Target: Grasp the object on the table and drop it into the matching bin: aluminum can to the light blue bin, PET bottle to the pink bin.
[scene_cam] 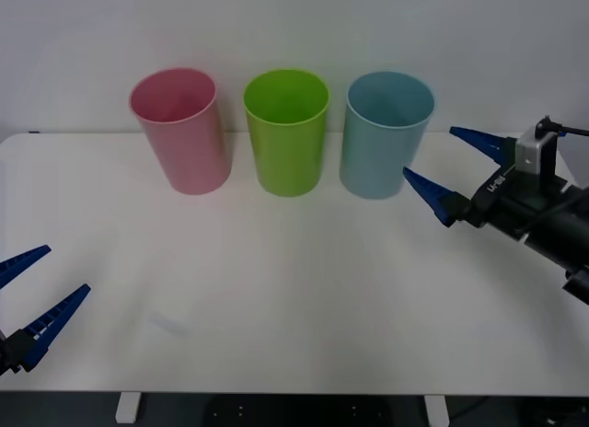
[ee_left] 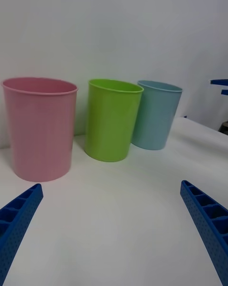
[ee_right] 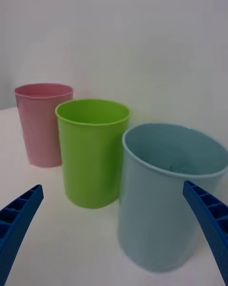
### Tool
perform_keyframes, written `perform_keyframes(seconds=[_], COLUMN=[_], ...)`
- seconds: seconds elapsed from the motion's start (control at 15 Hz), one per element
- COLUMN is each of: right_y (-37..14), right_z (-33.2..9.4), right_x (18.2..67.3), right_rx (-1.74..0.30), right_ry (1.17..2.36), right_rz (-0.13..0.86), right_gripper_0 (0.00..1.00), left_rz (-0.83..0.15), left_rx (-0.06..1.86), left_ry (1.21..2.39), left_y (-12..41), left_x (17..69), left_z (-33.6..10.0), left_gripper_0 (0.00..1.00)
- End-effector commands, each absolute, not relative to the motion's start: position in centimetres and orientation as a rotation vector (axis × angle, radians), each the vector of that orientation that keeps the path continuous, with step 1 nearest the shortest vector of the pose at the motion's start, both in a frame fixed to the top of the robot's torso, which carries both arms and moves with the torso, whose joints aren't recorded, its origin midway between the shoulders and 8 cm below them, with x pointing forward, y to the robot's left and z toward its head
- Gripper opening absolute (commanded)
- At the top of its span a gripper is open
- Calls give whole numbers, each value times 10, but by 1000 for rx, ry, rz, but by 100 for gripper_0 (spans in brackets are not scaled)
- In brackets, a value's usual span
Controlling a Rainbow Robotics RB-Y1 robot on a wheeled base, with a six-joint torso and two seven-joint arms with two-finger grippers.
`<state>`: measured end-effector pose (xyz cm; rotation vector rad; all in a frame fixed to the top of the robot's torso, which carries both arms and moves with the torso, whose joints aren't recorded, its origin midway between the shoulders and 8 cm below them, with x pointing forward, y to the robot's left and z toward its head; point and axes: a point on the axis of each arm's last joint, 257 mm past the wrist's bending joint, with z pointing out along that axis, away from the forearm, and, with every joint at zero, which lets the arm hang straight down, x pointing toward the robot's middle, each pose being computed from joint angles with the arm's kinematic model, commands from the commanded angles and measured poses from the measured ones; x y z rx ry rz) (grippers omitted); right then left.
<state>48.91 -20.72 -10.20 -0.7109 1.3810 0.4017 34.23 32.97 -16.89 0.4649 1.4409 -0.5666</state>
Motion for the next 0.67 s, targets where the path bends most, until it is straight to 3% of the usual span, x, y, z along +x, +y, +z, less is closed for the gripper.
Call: perform_keyframes(seconds=[0.07, 0.27, 0.67], right_y=[-222, -235, -237], right_z=[-122, -144, -173], right_x=[463, 435, 387], right_rx=[-805, -887, -980], right_ry=[1382, 1402, 1464], right_rz=[338, 336, 466], right_gripper_0=[100, 100, 100], left_rz=[-567, -567, -567], left_rx=[465, 465, 465], left_ry=[1441, 1441, 1441], left_y=[330, 330, 330], left_x=[342, 342, 342], left_z=[-169, -169, -169], left_gripper_0=[100, 100, 100])
